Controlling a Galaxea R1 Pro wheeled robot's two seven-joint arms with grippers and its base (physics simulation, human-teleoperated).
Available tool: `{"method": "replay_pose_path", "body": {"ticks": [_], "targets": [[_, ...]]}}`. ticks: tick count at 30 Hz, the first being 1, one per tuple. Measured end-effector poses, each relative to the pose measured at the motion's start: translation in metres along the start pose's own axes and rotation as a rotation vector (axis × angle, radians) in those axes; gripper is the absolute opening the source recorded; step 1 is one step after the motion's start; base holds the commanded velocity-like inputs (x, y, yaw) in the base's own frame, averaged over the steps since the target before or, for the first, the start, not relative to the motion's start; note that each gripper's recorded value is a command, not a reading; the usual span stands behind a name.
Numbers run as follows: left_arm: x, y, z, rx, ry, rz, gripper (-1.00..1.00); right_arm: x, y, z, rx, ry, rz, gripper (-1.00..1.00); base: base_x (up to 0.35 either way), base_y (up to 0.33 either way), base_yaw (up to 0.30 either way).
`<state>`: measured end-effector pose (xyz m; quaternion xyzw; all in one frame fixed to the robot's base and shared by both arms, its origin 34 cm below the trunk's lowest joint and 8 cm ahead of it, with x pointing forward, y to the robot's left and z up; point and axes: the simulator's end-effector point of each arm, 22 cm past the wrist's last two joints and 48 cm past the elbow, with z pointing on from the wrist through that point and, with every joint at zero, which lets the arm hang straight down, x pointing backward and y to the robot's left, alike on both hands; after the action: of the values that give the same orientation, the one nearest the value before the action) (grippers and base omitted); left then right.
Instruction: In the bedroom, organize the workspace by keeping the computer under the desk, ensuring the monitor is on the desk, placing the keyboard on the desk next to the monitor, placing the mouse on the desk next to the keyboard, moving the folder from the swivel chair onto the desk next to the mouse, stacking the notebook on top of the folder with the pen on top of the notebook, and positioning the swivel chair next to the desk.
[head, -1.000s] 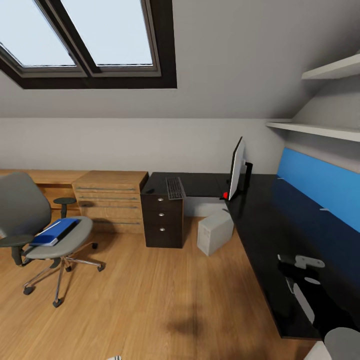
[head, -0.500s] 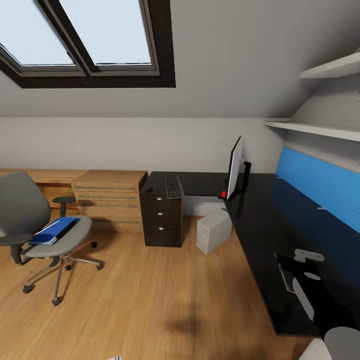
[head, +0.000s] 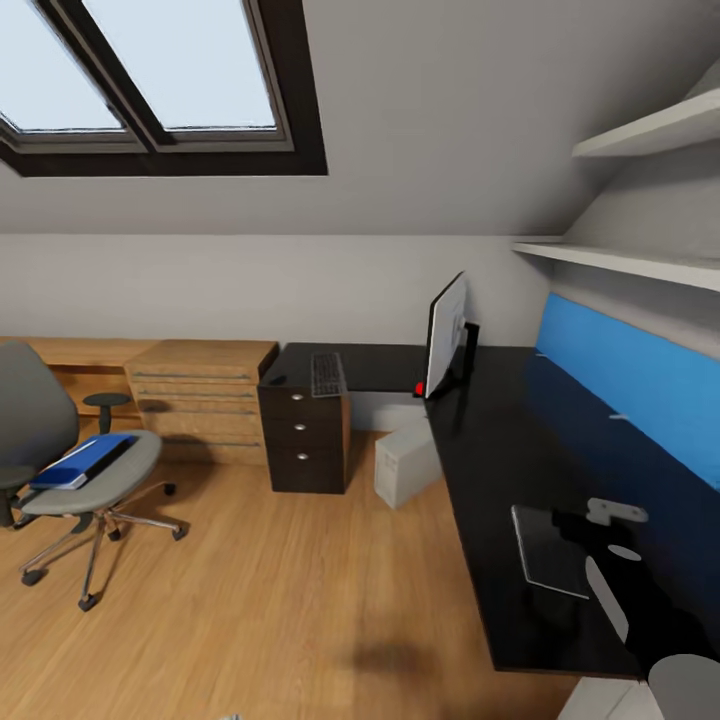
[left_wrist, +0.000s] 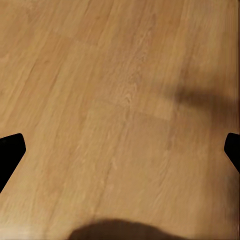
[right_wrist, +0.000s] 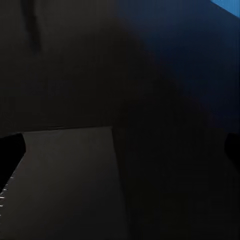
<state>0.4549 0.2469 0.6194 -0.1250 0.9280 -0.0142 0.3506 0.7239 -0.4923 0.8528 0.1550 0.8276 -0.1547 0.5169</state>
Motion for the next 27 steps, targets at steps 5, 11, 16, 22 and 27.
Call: {"method": "replay_pose_path", "body": {"ticks": [5,11,16,22,27], "targets": [[0.0,0.0,0.0,0.0,0.0,0.0,1.0,0.0,0.012,0.0,-0.055,0.001,-0.001,1.0,0.027,-0.196,0.0],[0.0,0.0,0.0,0.002,0.0,0.002,1.0,0.009,0.024,0.0,-0.119,0.015,-0.004,1.0,0.018,-0.091,0.0],[0.0,-0.002,0.0,0.005,0.0,0.003,1.0,0.009,0.029,-0.001,-0.167,0.019,-0.001,1.0,0.004,-0.008,0.0],[0.0,-0.003,0.0,0.006,0.0,0.003,1.0,0.019,0.023,0.002,-0.171,0.047,0.016,1.0,0.004,-0.002,0.0],[0.0,-0.003,0.0,0.006,-0.001,0.003,1.0,0.011,0.023,0.01,-0.166,0.062,0.033,1.0,0.136,-0.001,0.0]]}}
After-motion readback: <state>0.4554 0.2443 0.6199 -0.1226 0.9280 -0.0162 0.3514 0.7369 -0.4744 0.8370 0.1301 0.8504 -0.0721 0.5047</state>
